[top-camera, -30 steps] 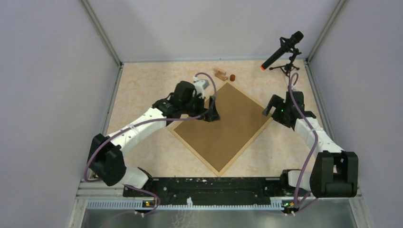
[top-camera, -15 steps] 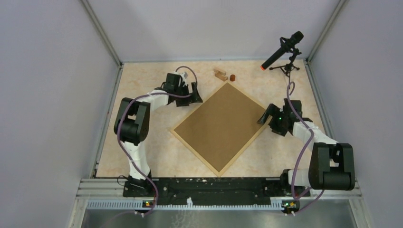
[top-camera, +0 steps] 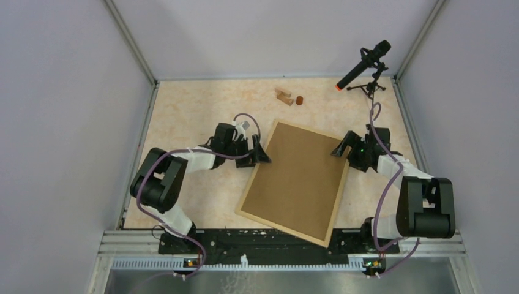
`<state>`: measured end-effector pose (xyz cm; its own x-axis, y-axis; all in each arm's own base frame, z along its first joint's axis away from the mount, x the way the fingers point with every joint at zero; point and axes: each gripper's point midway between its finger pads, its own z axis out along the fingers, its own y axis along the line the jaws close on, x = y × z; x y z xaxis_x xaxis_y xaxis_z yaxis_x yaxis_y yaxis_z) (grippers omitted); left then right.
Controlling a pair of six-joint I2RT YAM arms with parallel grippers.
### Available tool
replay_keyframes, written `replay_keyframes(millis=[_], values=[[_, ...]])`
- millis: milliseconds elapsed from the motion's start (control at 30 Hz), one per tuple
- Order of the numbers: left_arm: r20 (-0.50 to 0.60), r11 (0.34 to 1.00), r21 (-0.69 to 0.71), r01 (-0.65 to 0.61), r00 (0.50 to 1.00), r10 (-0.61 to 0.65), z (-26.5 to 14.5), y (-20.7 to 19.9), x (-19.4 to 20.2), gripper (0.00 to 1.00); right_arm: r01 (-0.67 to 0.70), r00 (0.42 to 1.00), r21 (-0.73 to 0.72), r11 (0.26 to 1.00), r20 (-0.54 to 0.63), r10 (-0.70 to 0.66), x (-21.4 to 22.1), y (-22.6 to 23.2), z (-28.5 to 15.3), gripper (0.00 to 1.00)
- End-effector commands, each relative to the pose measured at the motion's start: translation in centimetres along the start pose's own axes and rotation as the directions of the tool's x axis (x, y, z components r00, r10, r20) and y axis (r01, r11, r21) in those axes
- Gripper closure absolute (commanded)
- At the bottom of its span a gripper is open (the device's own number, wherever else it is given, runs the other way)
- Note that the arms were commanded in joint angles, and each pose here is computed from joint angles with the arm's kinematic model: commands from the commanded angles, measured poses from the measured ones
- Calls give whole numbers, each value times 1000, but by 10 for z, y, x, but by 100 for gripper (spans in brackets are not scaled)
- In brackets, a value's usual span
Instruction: Put the photo into the frame
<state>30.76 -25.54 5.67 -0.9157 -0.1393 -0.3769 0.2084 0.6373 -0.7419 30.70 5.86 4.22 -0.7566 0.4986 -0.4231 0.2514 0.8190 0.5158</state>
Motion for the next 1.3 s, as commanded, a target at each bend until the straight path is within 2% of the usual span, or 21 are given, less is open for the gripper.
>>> replay_keyframes(millis=[0, 233, 400, 533, 667, 800, 900, 967, 1067, 1267], values=[[-164, 998, 20, 66, 985, -62, -7, -21, 58, 1, 18, 999, -114, 993, -26, -22, -2, 26, 3, 7], [-139, 997, -59, 44, 989, -51, -10, -2, 25, 2, 21, 997, -99, 995, -70, -28, -7, 27, 12, 7], [-114, 998, -43, 39, 992, -44, -9, -7, 10, 2, 17, 996, -154, 988, -81, -30, -8, 39, 14, 7], [-94, 999, -43, 28, 995, -32, -6, -9, -2, 2, 40, 993, -161, 986, -99, -57, -4, 53, 29, 7], [-84, 998, -54, 19, 996, -24, -2, -9, -14, 1, 6, 994, -186, 982, -104, -26, -12, 67, 44, 7], [-50, 985, -173, -4, 999, -4, -5, 1, -33, 1, 15, 995, -167, 986, -95, -31, -26, 72, 53, 7], [-28, 950, -312, -7, 1000, -2, -25, 9, -39, 2, 58, 994, -63, 996, -92, -64, -29, 55, 49, 6], [-16, 934, -357, -14, 1000, 8, -42, 6, -33, 2, 83, 992, -17, 996, -94, -84, -26, 46, 42, 6], [-44, 926, -377, 3, 999, -21, -57, -2, -2, 2, 99, 989, -2, 995, -108, -99, -16, 39, 30, 6], [-97, 936, -353, 6, 994, -43, -59, -33, 47, 2, 100, 982, -9, 995, -161, -100, 11, 30, 18, 6]])
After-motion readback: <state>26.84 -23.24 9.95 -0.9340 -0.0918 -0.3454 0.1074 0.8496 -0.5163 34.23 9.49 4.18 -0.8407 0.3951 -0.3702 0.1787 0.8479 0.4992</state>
